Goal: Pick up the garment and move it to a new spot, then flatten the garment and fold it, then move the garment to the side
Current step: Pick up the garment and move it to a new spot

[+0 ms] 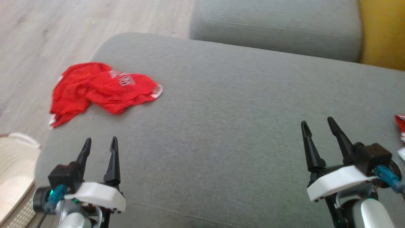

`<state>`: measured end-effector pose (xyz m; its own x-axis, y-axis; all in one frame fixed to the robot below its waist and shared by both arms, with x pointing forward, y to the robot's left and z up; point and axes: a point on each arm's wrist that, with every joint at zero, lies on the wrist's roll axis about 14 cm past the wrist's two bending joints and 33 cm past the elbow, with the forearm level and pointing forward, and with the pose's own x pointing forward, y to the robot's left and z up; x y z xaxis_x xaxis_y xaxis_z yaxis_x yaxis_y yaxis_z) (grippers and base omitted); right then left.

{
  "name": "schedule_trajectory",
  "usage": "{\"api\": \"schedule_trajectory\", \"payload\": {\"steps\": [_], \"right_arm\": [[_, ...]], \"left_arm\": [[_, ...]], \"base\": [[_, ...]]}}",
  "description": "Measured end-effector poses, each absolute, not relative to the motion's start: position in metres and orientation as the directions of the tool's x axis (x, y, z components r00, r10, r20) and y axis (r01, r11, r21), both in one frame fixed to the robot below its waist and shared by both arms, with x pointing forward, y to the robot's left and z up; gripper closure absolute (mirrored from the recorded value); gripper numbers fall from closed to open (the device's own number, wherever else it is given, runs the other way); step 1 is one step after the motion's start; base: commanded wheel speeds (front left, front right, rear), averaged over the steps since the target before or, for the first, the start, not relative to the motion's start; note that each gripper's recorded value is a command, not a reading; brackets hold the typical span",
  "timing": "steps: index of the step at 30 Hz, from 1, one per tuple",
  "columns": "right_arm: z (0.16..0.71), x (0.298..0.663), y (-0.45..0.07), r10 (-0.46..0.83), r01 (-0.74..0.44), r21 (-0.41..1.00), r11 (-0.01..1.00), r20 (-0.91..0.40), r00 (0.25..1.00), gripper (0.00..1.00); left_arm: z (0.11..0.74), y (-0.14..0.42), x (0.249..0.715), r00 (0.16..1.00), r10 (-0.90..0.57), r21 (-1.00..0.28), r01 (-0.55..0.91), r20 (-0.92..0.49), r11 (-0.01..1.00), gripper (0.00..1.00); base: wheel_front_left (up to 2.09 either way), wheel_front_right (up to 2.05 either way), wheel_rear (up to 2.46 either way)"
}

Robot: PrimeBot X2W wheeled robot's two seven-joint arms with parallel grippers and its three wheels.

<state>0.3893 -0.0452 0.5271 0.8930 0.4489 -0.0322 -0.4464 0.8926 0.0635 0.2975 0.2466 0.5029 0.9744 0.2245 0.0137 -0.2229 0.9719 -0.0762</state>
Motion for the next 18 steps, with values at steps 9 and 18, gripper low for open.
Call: {"api": "schedule_trajectory", "payload": {"steps": [9,18], "right_arm": [[0.53,0.39,-0.011,0.533,-0.53,0.057,0.846,-0.032,0.846,0.0],[0.53,0.389,-0.008,0.542,-0.54,0.054,0.84,-0.035,0.84,0.0]], "left_arm": [[0.515,0.27,0.281,0.952,0.3,-0.077,-0.296,0.053,0.952,0.0],[0.516,0.272,0.278,0.948,0.313,-0.086,-0.307,0.059,0.948,0.0]], "base": [[0.0,0.0,0.0],[0.0,0.0,0.0]]}}
